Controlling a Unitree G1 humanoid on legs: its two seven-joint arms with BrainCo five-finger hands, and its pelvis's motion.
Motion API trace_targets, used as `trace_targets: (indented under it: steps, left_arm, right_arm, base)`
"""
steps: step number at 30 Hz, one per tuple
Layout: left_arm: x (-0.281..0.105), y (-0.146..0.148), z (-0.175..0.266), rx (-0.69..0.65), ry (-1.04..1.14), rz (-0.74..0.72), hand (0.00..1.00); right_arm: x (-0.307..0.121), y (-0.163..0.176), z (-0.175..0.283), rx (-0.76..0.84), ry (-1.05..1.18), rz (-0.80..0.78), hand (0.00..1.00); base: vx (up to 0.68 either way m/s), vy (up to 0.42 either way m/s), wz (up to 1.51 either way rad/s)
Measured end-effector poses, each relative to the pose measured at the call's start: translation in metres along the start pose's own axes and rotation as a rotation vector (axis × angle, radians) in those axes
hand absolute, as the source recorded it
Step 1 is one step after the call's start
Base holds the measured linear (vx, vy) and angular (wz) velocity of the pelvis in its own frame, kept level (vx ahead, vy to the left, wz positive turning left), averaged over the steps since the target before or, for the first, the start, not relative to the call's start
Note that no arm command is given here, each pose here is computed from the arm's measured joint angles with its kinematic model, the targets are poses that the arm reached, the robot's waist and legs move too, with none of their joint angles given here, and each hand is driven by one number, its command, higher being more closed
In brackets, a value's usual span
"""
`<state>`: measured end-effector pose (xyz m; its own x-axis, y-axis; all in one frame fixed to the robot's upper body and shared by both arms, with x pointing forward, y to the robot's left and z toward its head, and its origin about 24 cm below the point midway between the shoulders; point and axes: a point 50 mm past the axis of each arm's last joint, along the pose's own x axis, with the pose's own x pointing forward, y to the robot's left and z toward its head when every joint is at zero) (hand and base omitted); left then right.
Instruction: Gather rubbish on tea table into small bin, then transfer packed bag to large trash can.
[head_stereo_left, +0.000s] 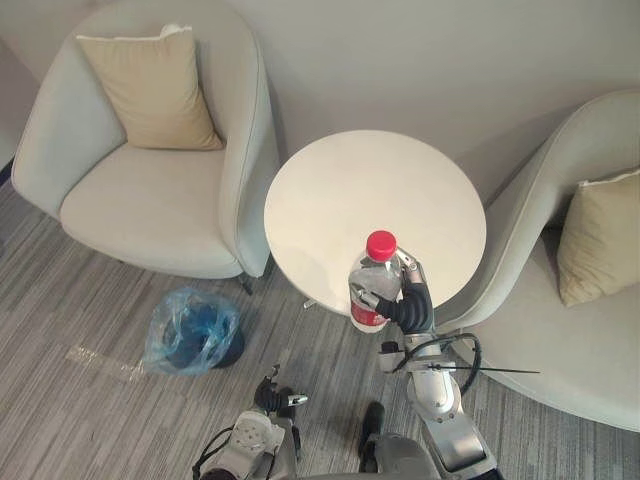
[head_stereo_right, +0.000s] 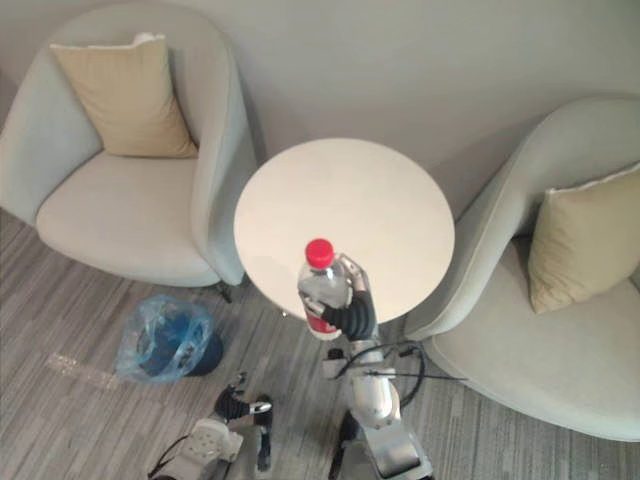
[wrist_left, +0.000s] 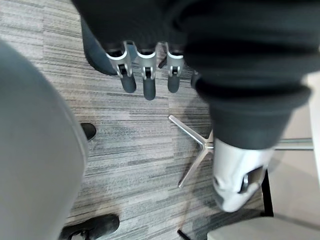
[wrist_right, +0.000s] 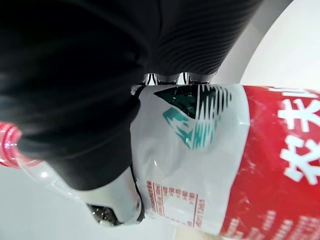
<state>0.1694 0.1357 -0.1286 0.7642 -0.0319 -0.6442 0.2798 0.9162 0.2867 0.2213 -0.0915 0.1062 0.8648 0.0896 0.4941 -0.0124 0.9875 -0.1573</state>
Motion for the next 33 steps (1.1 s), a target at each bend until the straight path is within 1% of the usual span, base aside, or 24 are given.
trace_targets:
  steps: [1, 2, 5, 7, 8, 12, 16, 23, 27, 29, 31, 33]
  left_arm:
    - [-0.001, -0.006, 0.001, 0.003, -0.006, -0.015, 0.00]
    - [-0.005, -0.021, -0.002, -0.018, 0.008, -0.044, 0.00]
    - [-0.010, -0.036, -0.003, -0.003, 0.007, -0.088, 0.00]
    - [-0.010, -0.034, -0.002, 0.007, -0.003, -0.082, 0.00]
    - [-0.011, -0.031, -0.006, 0.001, 0.010, -0.071, 0.00]
    - [-0.012, -0.025, -0.010, -0.014, 0.022, -0.047, 0.00]
    - [-0.016, -0.020, -0.018, -0.036, 0.037, -0.027, 0.00]
    - [-0.012, -0.014, -0.013, -0.041, 0.024, 0.002, 0.00]
    - [-0.011, -0.017, -0.007, -0.068, 0.008, 0.005, 0.00]
    - [-0.011, -0.014, -0.009, -0.092, 0.024, 0.023, 0.00]
    - [-0.011, -0.020, -0.008, -0.112, 0.028, 0.010, 0.00]
    - [-0.009, -0.018, -0.002, -0.112, 0.006, 0.017, 0.00]
  right_arm:
    - [0.001, -0.001, 0.000, -0.004, -0.006, -0.007, 1.00]
    - [-0.001, -0.006, -0.003, -0.020, 0.010, -0.017, 1.00]
    - [0.004, -0.009, -0.007, -0.029, 0.014, -0.042, 1.00]
    - [0.002, 0.001, -0.021, -0.017, 0.086, -0.022, 1.00]
    - [-0.005, 0.019, -0.030, 0.009, 0.145, 0.053, 1.00]
    - [-0.008, 0.023, -0.037, 0.007, 0.180, 0.079, 1.00]
    - [-0.017, 0.006, -0.045, -0.030, 0.228, 0.040, 1.00]
    - [-0.020, 0.006, -0.047, -0.037, 0.247, 0.078, 1.00]
    - [-0.028, 0.003, -0.051, -0.057, 0.270, 0.094, 1.00]
    - [-0.032, 0.007, -0.050, -0.037, 0.278, 0.092, 1.00]
    - [-0.034, 0.001, -0.054, -0.047, 0.300, 0.071, 1.00]
    - [-0.032, -0.009, -0.056, -0.066, 0.308, 0.025, 1.00]
  base:
    - [-0.10, 0.047, 0.71]
    - [-0.06, 0.042, 0.72]
    - [-0.06, 0.155, 0.74]
    - [-0.12, 0.220, 0.53]
    - [-0.14, 0.270, 0.38]
    - [-0.02, 0.121, 0.13]
    - [0.12, -0.051, 1.41]
    - [0.25, -0.112, 1.00]
    - [0.21, -0.089, 0.28]
    - [0.14, -0.085, 0.07]
    - [0.24, -0.022, 0.28]
    - [0.27, 0.089, 0.65]
